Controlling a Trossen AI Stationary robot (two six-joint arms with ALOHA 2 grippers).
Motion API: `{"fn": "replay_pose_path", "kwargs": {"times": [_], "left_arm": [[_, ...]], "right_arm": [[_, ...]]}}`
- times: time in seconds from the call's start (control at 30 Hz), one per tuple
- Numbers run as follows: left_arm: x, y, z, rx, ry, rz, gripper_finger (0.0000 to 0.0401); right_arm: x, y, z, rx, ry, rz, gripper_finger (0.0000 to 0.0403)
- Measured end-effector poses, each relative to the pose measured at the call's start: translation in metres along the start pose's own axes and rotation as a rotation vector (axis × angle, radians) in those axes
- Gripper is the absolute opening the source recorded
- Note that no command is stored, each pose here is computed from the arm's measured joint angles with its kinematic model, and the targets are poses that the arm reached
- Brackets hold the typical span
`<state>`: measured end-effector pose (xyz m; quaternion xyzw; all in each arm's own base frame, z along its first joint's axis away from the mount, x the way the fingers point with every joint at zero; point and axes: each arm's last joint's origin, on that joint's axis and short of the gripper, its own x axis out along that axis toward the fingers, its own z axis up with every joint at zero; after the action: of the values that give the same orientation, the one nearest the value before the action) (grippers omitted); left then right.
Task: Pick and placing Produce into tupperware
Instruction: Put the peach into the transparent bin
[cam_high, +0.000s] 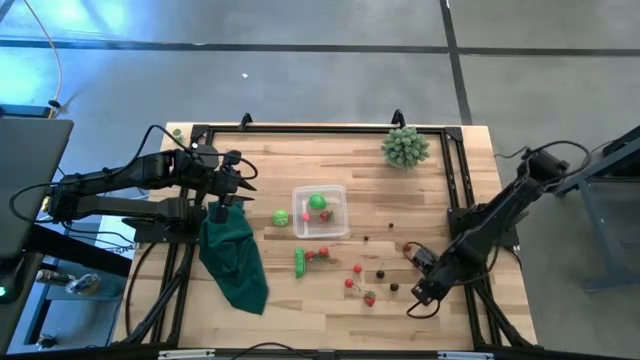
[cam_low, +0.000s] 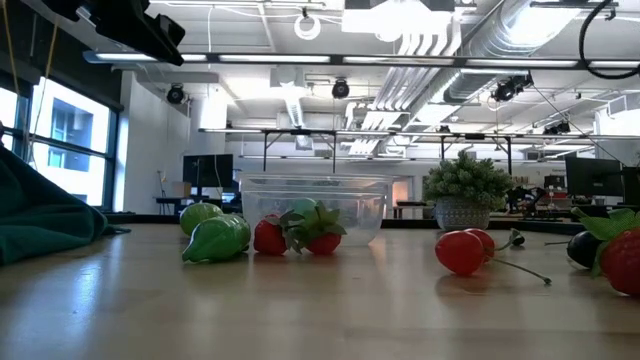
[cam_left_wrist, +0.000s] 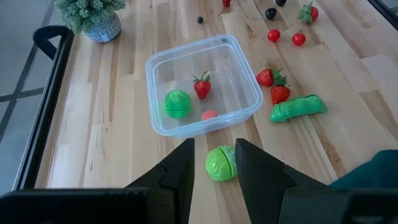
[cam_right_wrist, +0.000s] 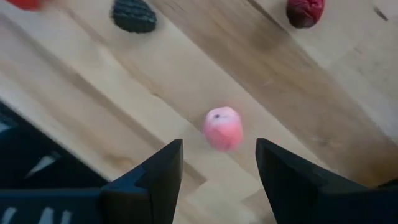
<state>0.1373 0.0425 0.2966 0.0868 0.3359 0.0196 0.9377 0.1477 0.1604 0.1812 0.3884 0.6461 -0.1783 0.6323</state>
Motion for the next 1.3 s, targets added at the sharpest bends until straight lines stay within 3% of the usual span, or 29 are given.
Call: {"fn": "replay_pose_path", "kwargs": {"times": [0.33,0.7,1.3], "left_arm": [[0.000,0.000,0.000,0.000,0.000,0.000,0.0106],[0.000,0.000,0.000,0.000,0.000,0.000,0.0106],[0.000,0.000,0.000,0.000,0.000,0.000,0.0106]], "right_arm": [[0.020,0.017,0.000,-0.087,0.005,-0.089,0.0194],[0.042,0.017,0.001,-0.091,0.058,-0.193,0.0194],[0.045,0.017,0.001,-0.084,0.090,-0.207,0.0194]]}}
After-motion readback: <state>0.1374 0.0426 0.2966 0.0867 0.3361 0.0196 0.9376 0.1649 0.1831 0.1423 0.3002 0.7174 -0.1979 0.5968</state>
